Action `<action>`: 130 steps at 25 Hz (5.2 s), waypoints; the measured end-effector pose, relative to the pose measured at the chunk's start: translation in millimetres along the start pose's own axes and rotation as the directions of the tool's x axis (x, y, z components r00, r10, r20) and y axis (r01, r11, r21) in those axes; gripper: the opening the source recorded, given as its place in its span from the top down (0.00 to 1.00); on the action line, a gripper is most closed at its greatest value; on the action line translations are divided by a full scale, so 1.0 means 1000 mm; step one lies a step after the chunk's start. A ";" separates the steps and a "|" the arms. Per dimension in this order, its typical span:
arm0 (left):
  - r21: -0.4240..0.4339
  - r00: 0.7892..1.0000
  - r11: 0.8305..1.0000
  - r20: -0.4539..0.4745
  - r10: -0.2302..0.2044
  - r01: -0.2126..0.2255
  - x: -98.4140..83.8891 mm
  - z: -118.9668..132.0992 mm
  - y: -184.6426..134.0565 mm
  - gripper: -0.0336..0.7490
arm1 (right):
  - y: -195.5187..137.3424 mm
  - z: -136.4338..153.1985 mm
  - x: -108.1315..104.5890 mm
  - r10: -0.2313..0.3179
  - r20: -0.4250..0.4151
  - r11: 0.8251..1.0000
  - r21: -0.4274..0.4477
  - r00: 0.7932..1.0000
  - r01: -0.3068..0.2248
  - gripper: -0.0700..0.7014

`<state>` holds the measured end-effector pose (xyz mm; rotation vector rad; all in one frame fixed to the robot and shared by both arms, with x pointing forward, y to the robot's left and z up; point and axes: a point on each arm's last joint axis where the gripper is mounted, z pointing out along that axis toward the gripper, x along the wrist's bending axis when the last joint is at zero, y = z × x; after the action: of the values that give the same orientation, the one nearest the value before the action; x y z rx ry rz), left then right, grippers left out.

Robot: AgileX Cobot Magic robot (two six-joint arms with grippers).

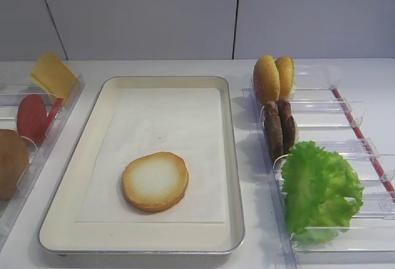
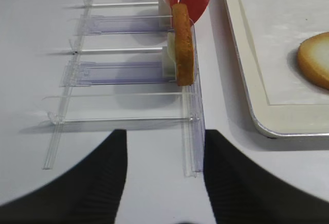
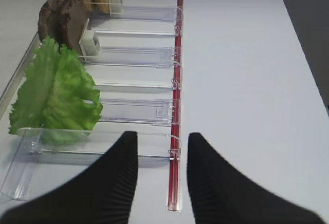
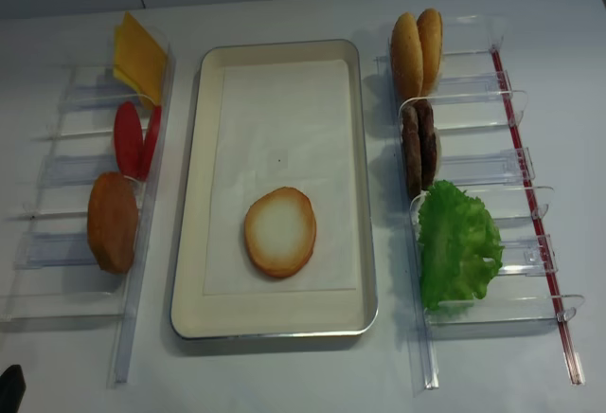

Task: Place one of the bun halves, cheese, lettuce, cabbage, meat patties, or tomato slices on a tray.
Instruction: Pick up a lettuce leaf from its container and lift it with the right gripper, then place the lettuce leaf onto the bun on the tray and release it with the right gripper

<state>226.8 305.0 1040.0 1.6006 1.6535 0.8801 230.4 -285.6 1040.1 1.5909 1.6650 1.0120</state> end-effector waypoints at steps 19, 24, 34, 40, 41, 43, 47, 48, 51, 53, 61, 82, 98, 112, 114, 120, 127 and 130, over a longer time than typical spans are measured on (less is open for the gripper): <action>0.000 1.000 1.000 0.000 0.000 0.000 0.000 0.000 0.000 0.54 | 0.015 0.021 0.009 0.182 -0.104 0.970 0.181 0.978 -0.162 0.43; 0.000 1.000 1.000 0.000 0.000 0.000 0.000 0.000 0.000 0.54 | 0.033 0.034 0.017 0.295 -0.181 0.927 0.293 0.938 -0.234 0.37; 0.000 1.000 1.000 0.000 0.000 0.000 0.000 0.000 0.000 0.54 | 0.066 0.086 0.025 0.470 -0.232 0.783 0.556 0.852 -0.280 0.36; 0.000 1.000 1.000 0.000 0.000 0.000 0.000 0.000 0.000 0.54 | 0.091 0.114 0.024 0.494 -0.238 0.744 0.613 0.836 -0.265 0.36; 0.000 1.000 1.000 0.000 0.000 0.000 0.000 0.000 0.000 0.54 | 0.095 0.118 0.024 0.497 -0.238 0.741 0.617 0.834 -0.265 0.36; 0.000 1.000 1.000 0.000 0.000 0.000 0.000 0.000 0.000 0.54 | 0.100 0.124 0.025 0.499 -0.242 0.733 0.630 0.832 -0.256 0.36; 0.000 1.000 1.000 0.000 0.000 0.000 0.000 0.000 0.000 0.54 | 0.096 0.137 0.040 0.467 -0.240 0.714 0.670 0.851 -0.203 0.36; 0.000 1.000 1.000 0.000 0.000 0.000 0.000 0.000 0.000 0.54 | 0.093 0.141 0.044 0.454 -0.222 0.703 0.684 0.863 -0.194 0.36; 0.000 1.000 1.000 0.000 0.000 0.000 0.000 0.000 0.000 0.54 | 0.084 0.153 0.055 0.414 -0.179 0.672 0.721 0.892 -0.167 0.36; 0.000 1.000 1.000 0.000 0.000 0.000 0.000 0.000 0.000 0.54 | 0.080 0.161 0.062 0.405 -0.169 0.660 0.734 0.899 -0.160 0.36; 0.000 1.000 1.000 0.000 0.000 0.000 0.000 0.000 0.000 0.54 | 0.068 0.191 0.075 0.396 -0.128 0.625 0.763 0.909 -0.165 0.36; 0.000 1.000 1.000 0.000 0.000 0.000 0.000 0.000 0.000 0.54 | 0.122 0.172 0.096 0.335 -0.281 0.713 0.700 0.899 -0.047 0.87; 0.000 1.000 1.000 0.000 0.000 0.000 0.000 0.000 0.000 0.54 | 0.139 0.238 0.227 0.314 -0.556 0.700 0.683 0.770 0.208 0.87; 0.000 1.000 1.000 0.000 0.000 0.000 0.000 0.000 0.000 0.54 | 0.108 0.293 0.250 0.292 -0.532 0.589 0.755 0.795 0.289 0.87; 0.000 1.000 1.000 0.000 0.000 0.000 0.000 0.000 0.000 0.54 | 0.107 0.295 0.247 0.271 -0.517 0.586 0.757 0.812 0.287 0.87; 0.000 1.000 1.000 0.000 0.000 0.000 0.000 0.000 0.000 0.54 | 0.105 0.298 0.240 0.199 -0.473 0.578 0.764 0.858 0.287 0.87; 0.000 1.000 1.000 0.000 0.000 0.000 0.000 0.000 0.000 0.54 | 0.104 0.300 0.237 0.175 -0.450 0.575 0.768 0.876 0.280 0.87; 0.000 1.000 1.000 0.000 0.000 0.000 0.000 0.000 0.000 0.54 | 0.104 0.300 0.236 0.169 -0.447 0.574 0.769 0.878 0.281 0.87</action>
<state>226.8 305.0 1040.0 1.6006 1.6535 0.8801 518.8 -19.1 990.6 1.8911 2.8256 0.6072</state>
